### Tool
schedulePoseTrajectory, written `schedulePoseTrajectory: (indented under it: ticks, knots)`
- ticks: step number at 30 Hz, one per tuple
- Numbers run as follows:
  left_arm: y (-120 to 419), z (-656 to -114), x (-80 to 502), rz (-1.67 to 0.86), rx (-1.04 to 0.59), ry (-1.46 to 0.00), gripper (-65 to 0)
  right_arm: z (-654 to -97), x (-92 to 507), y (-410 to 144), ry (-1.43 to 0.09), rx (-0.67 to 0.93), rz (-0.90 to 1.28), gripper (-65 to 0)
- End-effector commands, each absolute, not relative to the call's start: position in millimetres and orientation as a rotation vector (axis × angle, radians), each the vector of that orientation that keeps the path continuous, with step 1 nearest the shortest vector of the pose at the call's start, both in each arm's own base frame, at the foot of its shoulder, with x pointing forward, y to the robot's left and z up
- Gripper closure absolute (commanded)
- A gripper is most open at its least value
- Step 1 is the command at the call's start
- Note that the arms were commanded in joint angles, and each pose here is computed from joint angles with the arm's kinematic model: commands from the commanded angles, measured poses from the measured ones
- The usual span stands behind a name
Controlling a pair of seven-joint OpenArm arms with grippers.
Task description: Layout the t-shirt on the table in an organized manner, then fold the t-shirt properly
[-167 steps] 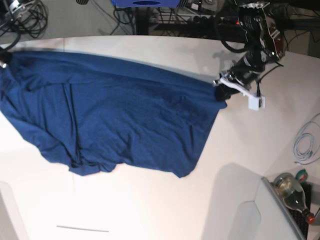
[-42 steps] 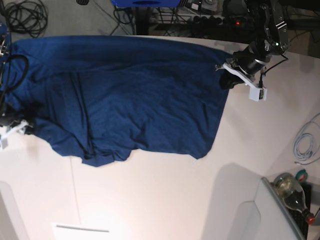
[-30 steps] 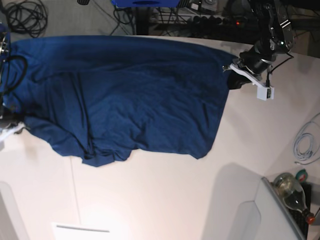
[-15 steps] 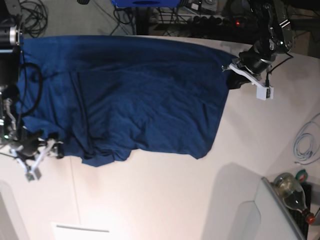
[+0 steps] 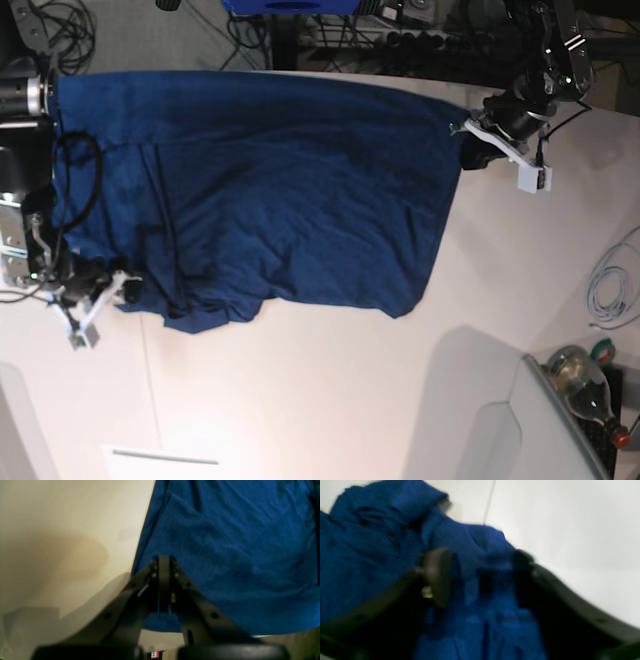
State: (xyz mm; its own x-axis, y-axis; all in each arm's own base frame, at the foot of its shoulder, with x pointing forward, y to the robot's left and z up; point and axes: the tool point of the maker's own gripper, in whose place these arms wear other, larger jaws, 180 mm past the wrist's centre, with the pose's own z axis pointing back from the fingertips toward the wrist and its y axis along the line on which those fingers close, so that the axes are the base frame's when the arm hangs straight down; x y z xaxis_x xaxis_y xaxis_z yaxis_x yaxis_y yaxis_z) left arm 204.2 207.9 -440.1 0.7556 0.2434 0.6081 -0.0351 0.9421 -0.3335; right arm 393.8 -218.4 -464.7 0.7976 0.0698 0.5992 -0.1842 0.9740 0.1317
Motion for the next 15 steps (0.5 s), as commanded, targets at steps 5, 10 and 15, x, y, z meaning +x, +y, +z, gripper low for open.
schedulePoseTrajectory:
  ticks: [5, 10, 15]
  knots:
    - [210.4, -433.1, 207.8, 0.152, -0.317, -0.733, 0.0, -443.8, 413.9, -226.6, -0.701, 0.179, 0.129, -0.5]
    - [210.4, -434.1, 205.9, 0.153, -0.316, -0.728, 0.0, -442.3, 414.4, -228.8, -0.706, 0.177, 0.125, 0.0]
    - [210.3, -433.5, 205.7, 0.152, -0.316, -0.729, 0.0, -429.0, 420.9, -238.5, -0.739, 0.152, 0.140, 0.0]
